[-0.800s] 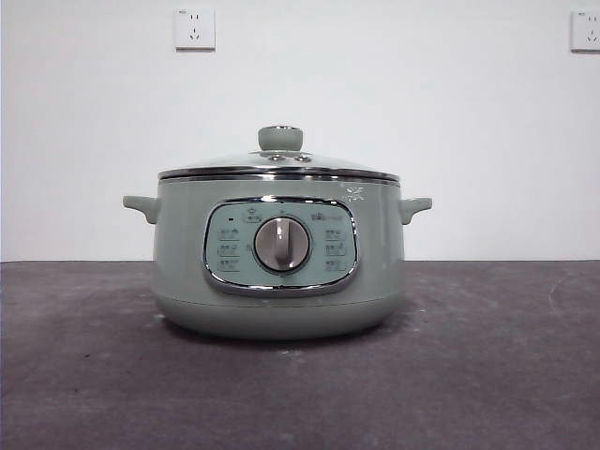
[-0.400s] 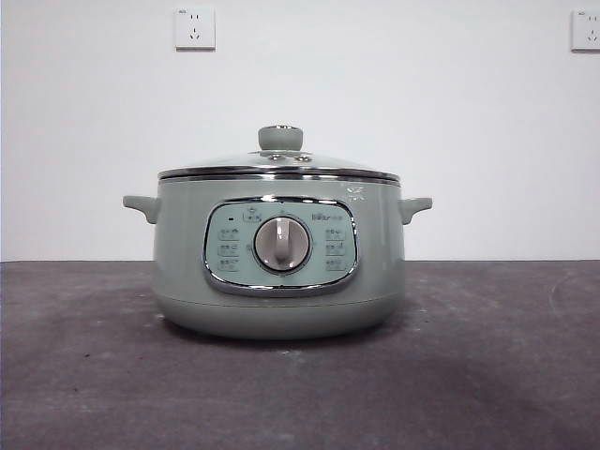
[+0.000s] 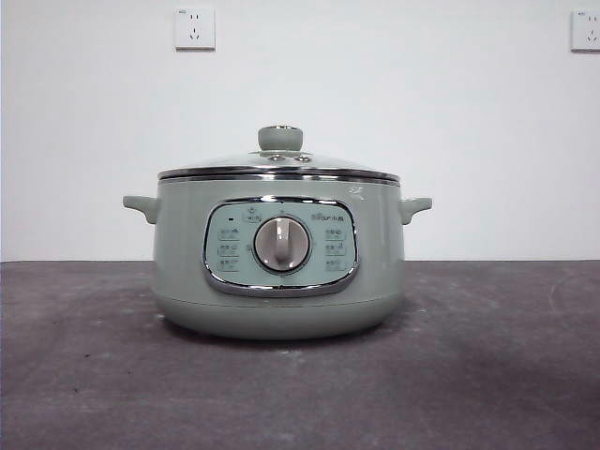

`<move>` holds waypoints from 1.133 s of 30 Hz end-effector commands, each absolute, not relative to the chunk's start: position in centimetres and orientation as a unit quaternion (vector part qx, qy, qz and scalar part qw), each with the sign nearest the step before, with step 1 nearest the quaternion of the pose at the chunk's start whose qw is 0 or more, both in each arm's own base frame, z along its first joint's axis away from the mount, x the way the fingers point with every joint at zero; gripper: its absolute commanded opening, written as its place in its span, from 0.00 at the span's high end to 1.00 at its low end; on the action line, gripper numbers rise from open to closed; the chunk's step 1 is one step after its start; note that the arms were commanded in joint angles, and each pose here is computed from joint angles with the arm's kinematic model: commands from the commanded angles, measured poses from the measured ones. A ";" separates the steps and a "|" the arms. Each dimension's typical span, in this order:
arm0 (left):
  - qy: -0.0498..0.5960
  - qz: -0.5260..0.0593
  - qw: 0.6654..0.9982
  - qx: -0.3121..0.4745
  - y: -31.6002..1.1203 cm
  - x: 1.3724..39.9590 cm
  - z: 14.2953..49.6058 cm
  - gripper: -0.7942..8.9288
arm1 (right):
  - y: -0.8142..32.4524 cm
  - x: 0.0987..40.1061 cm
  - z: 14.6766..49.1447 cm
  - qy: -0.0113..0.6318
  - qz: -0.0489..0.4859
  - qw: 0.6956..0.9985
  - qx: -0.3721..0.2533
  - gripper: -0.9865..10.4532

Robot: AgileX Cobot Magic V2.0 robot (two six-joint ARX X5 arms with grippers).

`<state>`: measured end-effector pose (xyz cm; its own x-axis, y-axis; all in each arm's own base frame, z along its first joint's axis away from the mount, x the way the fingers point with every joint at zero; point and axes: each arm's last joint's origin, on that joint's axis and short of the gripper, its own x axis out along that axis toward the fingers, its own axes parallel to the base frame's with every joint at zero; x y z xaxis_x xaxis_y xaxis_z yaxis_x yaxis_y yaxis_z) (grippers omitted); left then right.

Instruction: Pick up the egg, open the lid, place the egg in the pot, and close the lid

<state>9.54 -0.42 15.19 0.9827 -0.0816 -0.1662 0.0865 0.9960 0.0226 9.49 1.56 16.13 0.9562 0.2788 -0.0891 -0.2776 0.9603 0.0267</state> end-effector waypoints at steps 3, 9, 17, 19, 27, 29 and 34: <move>0.087 -0.040 0.995 0.010 -0.4 9.6 14.7 0.92 | 1.4 9.5 15.1 0.074 0.115 0.990 0.019 0.91; 0.087 -0.040 0.995 0.010 -0.4 9.6 14.7 0.92 | 1.4 9.5 14.9 0.089 0.114 0.989 0.037 0.91; 0.087 -0.040 0.995 0.010 -0.4 9.6 14.7 0.92 | 1.4 9.5 14.9 0.088 0.113 0.989 0.041 0.91; 0.087 -0.040 0.995 0.010 -0.4 9.6 14.7 0.92 | 1.4 9.5 14.9 0.088 0.113 0.989 0.041 0.91; 0.087 -0.040 0.995 0.010 -0.4 9.6 14.7 0.92 | 1.4 9.5 14.9 0.088 0.113 0.989 0.041 0.91; 0.087 -0.040 0.995 0.010 -0.4 9.6 14.7 0.92 | 1.4 9.5 14.9 0.088 0.113 0.989 0.041 0.91; 0.087 -0.040 0.995 0.010 -0.4 9.6 14.7 0.92 | 1.4 9.5 14.9 0.088 0.113 0.989 0.041 0.91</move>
<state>9.54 -0.42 15.19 0.9827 -0.0812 -0.1662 0.0861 0.9960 0.0227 9.46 1.41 15.32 0.9616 0.2305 -0.1492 -0.2195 0.9718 0.0867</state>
